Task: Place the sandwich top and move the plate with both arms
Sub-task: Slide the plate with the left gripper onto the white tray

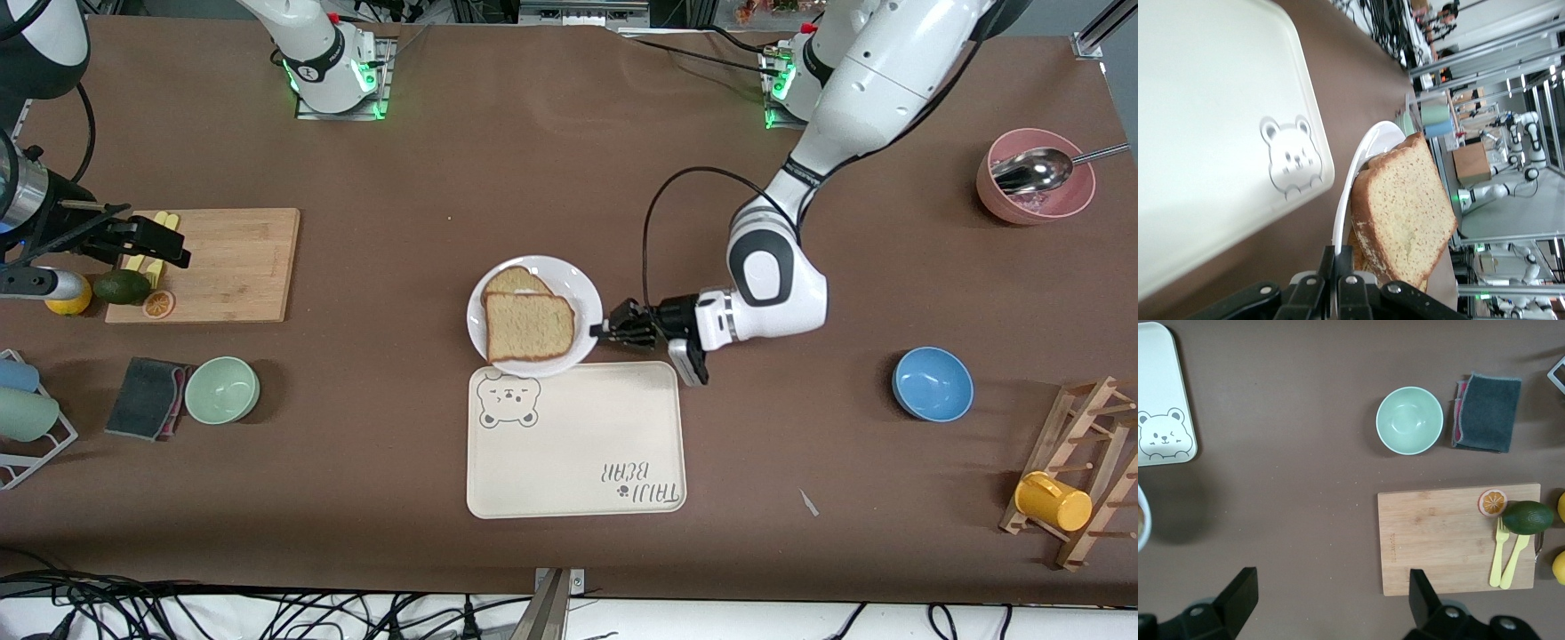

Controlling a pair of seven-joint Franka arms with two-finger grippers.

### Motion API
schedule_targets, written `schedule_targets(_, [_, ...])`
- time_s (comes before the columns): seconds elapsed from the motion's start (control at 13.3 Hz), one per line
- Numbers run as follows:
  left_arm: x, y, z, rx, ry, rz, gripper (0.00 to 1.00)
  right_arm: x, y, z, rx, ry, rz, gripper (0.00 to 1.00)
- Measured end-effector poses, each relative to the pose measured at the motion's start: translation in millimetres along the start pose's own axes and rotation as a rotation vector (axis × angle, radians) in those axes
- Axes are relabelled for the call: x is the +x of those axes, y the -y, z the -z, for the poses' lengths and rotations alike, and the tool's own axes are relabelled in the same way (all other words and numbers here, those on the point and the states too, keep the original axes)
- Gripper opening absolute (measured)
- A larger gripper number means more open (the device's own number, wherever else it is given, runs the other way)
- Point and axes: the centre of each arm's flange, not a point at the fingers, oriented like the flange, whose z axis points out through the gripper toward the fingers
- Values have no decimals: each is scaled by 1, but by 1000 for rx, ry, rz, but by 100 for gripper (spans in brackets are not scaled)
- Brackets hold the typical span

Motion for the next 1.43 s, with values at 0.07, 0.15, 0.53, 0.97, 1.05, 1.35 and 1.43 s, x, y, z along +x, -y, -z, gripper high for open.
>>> schedule_targets(0.07, [14, 9, 9, -3, -30, 1, 5, 0, 0, 0, 0, 0, 0, 100])
schedule_targets(0.15, [28, 20, 18, -5, -61, 5, 5, 0, 0, 0, 0, 1, 0, 100])
schedule_targets(0.53, [59, 77, 32, -7, -136, 43, 5, 0, -1, -1, 0, 3, 1, 100])
schedule_targets(0.97, [76, 103, 56, -7, -186, 98, 5, 0, -6, -1, -1, 8, -1, 100])
schedule_targets(1.05, [78, 107, 56, -9, -191, 103, 5, 0, -11, -1, -2, 8, 1, 100])
schedule_targets(1.35, [83, 118, 47, -21, -198, 115, 5, 1, -25, -1, -4, 7, 1, 100])
schedule_targets(1.43, [82, 120, 46, -21, -198, 116, 5, 1, -24, -1, -3, 7, 2, 100])
